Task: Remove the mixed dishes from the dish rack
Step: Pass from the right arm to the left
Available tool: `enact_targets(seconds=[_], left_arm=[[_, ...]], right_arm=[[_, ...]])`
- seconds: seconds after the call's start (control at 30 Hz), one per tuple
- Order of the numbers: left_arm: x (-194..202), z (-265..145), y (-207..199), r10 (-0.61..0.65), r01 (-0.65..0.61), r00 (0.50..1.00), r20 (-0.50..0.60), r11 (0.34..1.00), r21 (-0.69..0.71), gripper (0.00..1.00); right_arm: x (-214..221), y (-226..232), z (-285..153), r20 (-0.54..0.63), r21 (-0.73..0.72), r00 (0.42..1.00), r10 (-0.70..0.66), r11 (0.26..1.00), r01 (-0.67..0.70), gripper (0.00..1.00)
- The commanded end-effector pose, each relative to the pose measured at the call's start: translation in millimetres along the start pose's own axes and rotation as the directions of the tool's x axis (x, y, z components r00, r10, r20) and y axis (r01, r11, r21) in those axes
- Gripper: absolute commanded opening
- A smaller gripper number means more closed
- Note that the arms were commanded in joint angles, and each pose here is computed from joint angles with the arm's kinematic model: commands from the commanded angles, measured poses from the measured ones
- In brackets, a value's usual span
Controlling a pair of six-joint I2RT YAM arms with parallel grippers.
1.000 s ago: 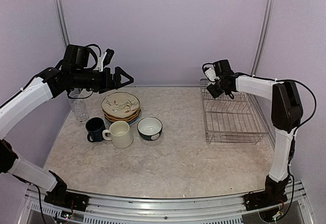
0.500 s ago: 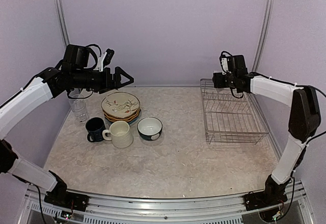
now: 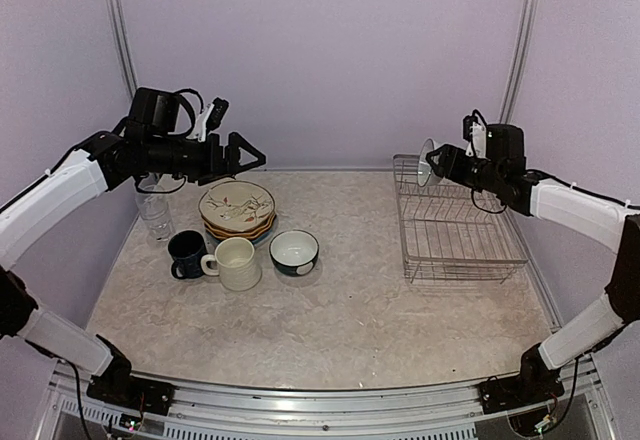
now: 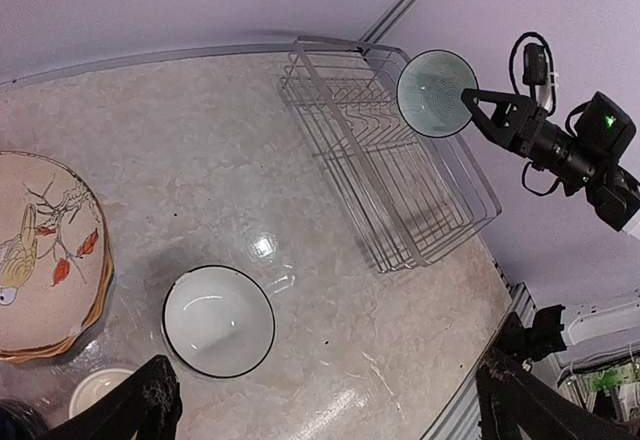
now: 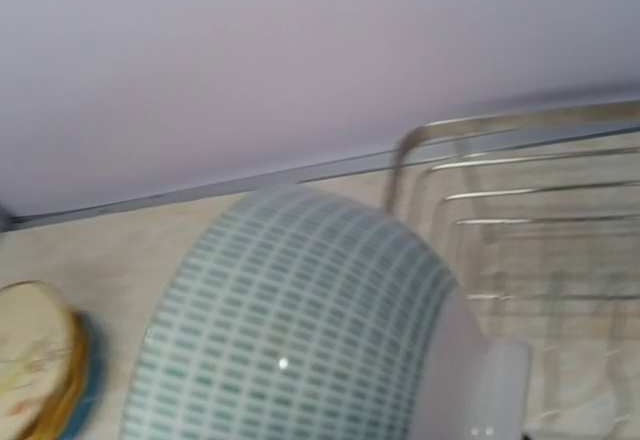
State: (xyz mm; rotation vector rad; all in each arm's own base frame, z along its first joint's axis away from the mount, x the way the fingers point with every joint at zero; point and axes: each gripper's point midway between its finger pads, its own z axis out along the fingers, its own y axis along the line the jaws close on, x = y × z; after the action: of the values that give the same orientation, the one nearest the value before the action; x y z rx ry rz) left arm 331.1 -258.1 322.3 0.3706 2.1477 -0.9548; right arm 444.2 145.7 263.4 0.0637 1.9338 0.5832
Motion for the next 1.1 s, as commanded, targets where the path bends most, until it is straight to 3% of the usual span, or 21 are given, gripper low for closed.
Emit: enact_targets(seconds=[0.0,0.27,0.53,0.73,1.07], left_arm=[[6.6,13.9,-4.1,-0.024,0.028,0.996,-0.082,0.998,0.055,0.99],[21.2,32.4,-18.2,-0.085,0.121,0.977,-0.195,0.976,0.181,0.99],[39.3,55.2,-17.3,-0.128,0.195,0.946,-0.298,0.959,0.207,0.96],[46.5,66.4,-6.3,-0.156,0.219,0.935,-0.319,0.961,0.171,0.87],[54.1,79.6,10.2,-0.184,0.232,0.927,-0.328,0.966,0.114,0.68]], right_arm=[[-24.4,46.4,-21.9,0.062,-0.240,0.996,0.057,0.970,-0.040,0.00],[-19.2,105.4,-44.6,0.047,-0.445,0.991,0.125,0.891,-0.091,0.00],[21.0,186.8,-34.9,-0.077,-0.669,0.984,0.162,0.723,-0.171,0.00],[50.5,234.4,-29.5,-0.165,-0.762,0.974,0.157,0.607,-0.227,0.00],[78.8,279.3,-35.9,-0.269,-0.820,0.949,0.165,0.478,-0.315,0.00]])
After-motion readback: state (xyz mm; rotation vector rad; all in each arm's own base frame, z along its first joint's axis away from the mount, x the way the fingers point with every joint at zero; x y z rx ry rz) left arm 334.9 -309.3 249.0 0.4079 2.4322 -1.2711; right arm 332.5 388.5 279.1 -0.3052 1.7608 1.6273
